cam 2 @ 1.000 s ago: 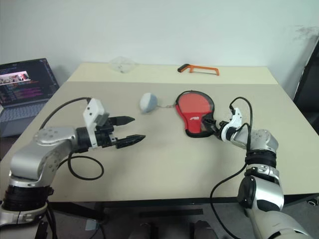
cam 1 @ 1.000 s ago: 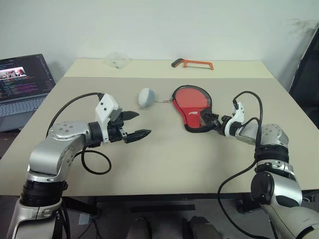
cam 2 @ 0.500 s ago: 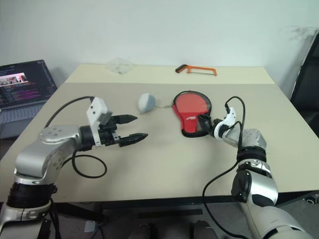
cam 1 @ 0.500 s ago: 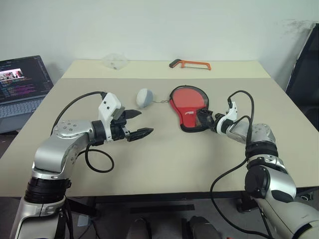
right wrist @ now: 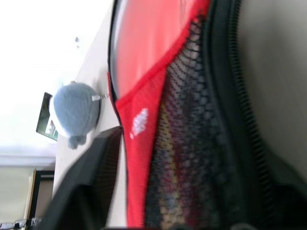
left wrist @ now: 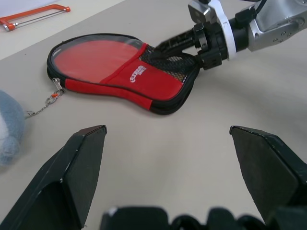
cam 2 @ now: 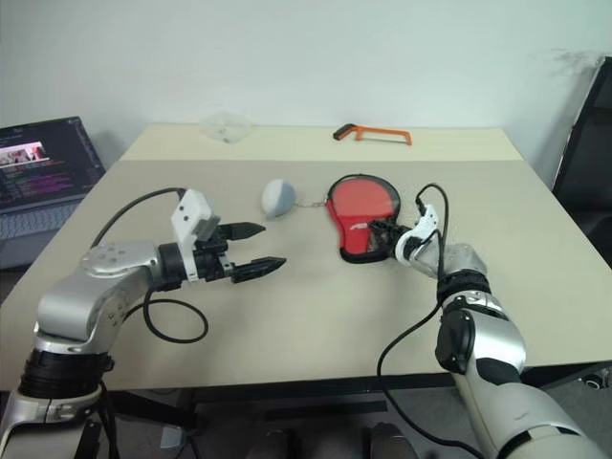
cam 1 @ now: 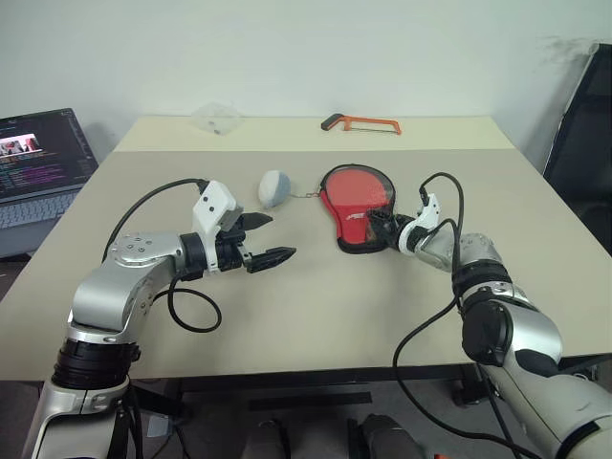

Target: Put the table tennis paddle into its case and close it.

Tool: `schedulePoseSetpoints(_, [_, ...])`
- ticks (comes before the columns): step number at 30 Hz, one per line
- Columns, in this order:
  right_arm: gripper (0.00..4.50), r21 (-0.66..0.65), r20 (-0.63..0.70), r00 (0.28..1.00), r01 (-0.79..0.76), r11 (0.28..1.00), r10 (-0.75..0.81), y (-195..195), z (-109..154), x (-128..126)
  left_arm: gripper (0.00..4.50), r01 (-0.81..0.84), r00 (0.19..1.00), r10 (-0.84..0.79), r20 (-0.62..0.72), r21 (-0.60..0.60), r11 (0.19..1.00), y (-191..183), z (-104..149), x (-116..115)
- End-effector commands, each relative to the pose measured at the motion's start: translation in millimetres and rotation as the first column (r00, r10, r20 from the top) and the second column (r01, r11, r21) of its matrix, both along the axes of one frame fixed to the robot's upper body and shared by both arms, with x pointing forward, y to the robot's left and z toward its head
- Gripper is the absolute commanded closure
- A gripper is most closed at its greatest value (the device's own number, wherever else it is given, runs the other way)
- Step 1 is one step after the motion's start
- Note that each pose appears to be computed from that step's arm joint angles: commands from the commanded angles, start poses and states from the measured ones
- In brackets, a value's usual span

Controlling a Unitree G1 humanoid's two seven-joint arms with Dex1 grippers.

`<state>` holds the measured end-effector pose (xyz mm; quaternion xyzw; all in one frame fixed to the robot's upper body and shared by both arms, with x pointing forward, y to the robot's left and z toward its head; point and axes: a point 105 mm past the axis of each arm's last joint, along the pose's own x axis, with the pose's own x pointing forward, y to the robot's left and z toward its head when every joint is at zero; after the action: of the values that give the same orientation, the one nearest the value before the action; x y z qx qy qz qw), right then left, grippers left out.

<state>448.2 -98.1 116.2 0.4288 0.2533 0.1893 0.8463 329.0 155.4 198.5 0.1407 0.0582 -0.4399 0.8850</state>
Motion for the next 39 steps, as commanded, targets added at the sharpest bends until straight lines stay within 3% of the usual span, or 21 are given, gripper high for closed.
schedulePoseSetpoints(1, [2.42, 0.0, 0.003, 0.998, -0.057, 0.998, 0.057, 18.6, 1.9, -2.2, 0.0, 0.002, 0.998, -0.002, 0.062, 0.005, 1.0, 1.7, 13.5, -1.2])
schedulePoseSetpoints(7, [4.48, -0.012, -0.019, 0.995, -0.096, 0.995, 0.095, 24.2, -5.8, -7.6, 0.0, -0.004, 0.998, 0.004, 0.066, 0.006, 1.0, 3.2, 14.1, 0.1])
schedulePoseSetpoints(13, [4.48, -0.031, -0.07, 0.964, -0.259, 0.965, 0.256, 40.0, -20.3, -32.1, 0.0, -0.004, 0.998, 0.003, 0.067, 0.009, 1.0, 4.0, 14.7, 0.7])
schedulePoseSetpoints(21, [4.48, -0.091, -0.116, 0.885, -0.462, 0.882, 0.451, 46.4, -35.4, -95.8, 0.0, -0.004, 0.998, 0.002, 0.057, 0.025, 1.0, 6.7, 13.0, 2.2])
schedulePoseSetpoints(30, [4.48, -0.115, -0.138, 0.848, -0.527, 0.842, 0.511, 53.3, -39.7, -155.6, 0.0, 0.013, 0.999, -0.016, 0.048, 0.044, 0.999, 6.0, 12.3, 3.1])
schedulePoseSetpoints(39, [4.48, -0.146, -0.128, 0.838, -0.545, 0.826, 0.53, 45.5, -50.4, -193.3, 0.0, 0.045, 0.998, -0.047, 0.03, 0.064, 0.997, 3.9, 10.2, 3.7])
